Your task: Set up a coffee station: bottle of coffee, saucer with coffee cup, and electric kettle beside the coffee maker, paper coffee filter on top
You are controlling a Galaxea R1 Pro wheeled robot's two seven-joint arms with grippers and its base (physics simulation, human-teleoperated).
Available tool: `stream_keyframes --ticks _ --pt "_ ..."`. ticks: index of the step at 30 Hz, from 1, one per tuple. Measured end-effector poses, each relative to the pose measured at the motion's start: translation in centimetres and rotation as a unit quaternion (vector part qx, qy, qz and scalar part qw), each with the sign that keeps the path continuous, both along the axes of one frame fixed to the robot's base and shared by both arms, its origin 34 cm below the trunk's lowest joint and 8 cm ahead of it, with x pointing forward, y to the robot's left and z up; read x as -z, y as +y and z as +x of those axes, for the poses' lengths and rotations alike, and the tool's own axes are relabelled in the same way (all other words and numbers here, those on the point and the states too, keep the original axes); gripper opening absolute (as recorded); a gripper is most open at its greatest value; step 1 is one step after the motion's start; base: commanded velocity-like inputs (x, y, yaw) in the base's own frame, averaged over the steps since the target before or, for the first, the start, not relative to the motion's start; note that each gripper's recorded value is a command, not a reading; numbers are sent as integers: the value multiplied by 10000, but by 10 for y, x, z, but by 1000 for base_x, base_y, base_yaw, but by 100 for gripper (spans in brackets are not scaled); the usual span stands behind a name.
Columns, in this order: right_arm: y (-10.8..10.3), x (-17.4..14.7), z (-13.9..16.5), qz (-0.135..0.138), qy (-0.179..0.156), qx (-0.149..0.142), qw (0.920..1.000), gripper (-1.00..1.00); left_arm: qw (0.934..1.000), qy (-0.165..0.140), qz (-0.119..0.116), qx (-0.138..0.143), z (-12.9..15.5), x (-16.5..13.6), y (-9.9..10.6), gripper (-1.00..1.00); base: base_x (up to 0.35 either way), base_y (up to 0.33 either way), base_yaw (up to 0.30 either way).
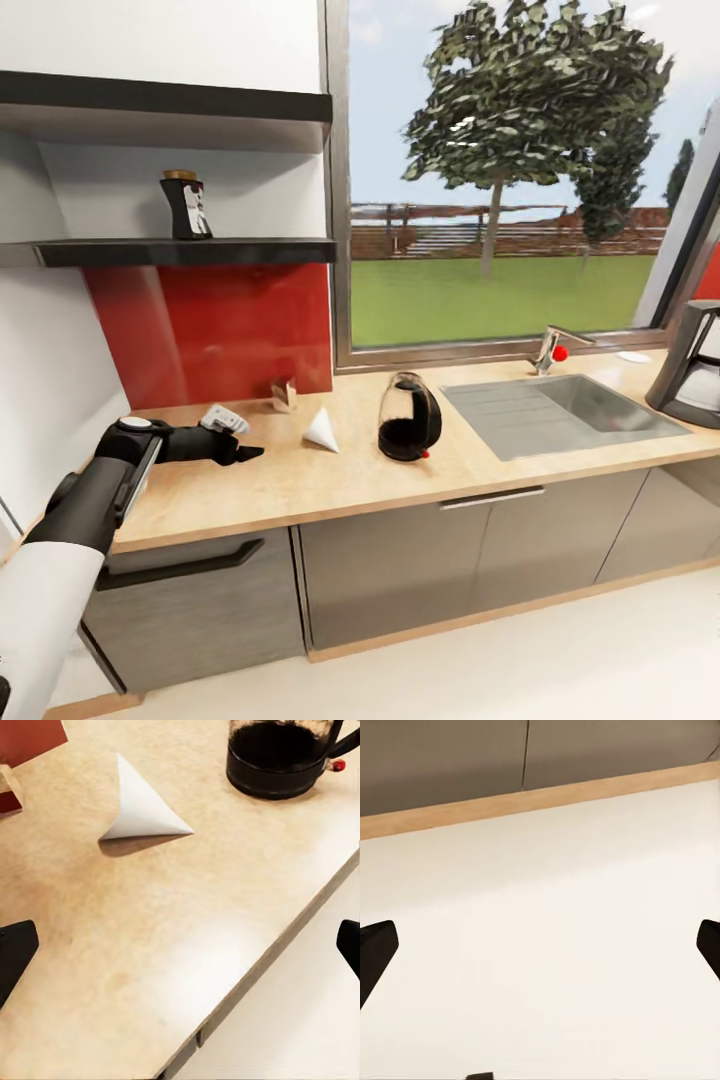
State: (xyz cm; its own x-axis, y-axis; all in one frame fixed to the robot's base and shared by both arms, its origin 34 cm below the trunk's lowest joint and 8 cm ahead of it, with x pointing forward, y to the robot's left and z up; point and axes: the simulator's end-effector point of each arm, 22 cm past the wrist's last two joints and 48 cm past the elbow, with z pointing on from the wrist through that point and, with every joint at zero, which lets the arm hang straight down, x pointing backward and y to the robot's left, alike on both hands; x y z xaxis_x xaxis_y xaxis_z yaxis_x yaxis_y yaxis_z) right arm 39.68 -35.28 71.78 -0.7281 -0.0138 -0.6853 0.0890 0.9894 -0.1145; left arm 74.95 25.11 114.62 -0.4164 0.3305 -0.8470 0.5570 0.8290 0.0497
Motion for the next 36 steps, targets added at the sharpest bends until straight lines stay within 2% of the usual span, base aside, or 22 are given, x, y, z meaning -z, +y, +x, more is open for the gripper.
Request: stream_keyframes --ticks 8,13,14,15,17,19,21,23,25,36 --pt "2 1 -1 22 7 18 10000 100 10000 39 -8 -9 0 3 0 100 187 261 -225" --pt "-16 4 -9 -42 114 206 9997 100 10000 60 7 -26 1 6 2 100 151 291 -128" --pt "-34 25 -47 -119 632 306 9975 100 10000 70 12 -21 0 7 1 100 152 292 -19" --pt "-46 47 -94 -155 1229 388 9915 100 10000 74 17 -19 0 7 1 100 154 292 -12" --pt "-53 68 -157 -160 1964 476 9792 100 10000 85 21 -13 0 8 0 100 165 289 -5" --pt "-53 75 -182 -170 2260 436 9730 100 10000 90 18 -4 0 9 -1 100 207 267 -2" --pt "-45 79 -193 -245 2438 93 9695 100 10000 90 11 9 0 9 -2 100 272 160 -1" --pt "-37 81 -197 -294 2525 -193 9670 100 10000 93 5 19 -1 10 -4 100 312 59 0" --pt "-31 82 -198 -317 2563 -356 9654 100 10000 90 8 18 -1 10 -4 100 314 -66 0" --pt "-31 82 -197 -310 2542 -329 9661 100 9996 269 -27 38 -10 32 -9 100 262 -141 -35"
